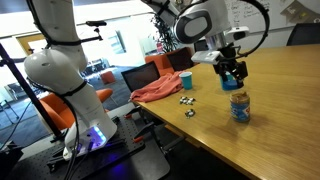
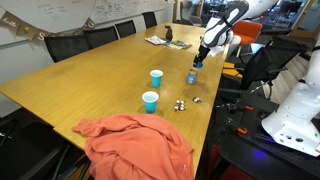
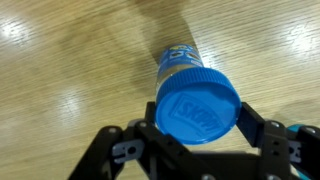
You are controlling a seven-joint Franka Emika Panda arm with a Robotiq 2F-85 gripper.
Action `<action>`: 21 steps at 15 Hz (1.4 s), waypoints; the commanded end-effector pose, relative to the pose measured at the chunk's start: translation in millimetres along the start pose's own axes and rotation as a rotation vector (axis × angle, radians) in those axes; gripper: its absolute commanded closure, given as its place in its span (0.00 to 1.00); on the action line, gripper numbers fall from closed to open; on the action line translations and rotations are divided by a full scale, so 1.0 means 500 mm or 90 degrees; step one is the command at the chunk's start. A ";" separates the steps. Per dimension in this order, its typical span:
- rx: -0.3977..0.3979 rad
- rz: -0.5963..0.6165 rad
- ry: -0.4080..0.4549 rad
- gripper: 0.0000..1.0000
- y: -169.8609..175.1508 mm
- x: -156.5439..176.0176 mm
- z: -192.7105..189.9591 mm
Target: Place the blue lid on top of the peanut butter jar
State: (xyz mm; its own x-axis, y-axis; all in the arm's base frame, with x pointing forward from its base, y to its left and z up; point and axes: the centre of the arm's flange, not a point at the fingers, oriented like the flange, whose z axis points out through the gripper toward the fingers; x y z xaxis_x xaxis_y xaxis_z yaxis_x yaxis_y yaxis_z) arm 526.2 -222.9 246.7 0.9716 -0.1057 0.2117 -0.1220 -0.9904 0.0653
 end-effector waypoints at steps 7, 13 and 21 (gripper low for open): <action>-0.010 0.020 0.034 0.46 0.011 -0.006 0.070; 0.007 0.034 0.073 0.46 -0.007 0.009 0.094; 0.002 0.055 0.061 0.46 0.011 0.012 0.097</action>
State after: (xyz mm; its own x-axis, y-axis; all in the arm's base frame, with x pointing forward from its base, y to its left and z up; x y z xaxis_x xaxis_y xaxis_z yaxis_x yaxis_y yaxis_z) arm 538.8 -228.0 200.1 0.9421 -0.1495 0.3002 -0.1715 -0.9840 0.0483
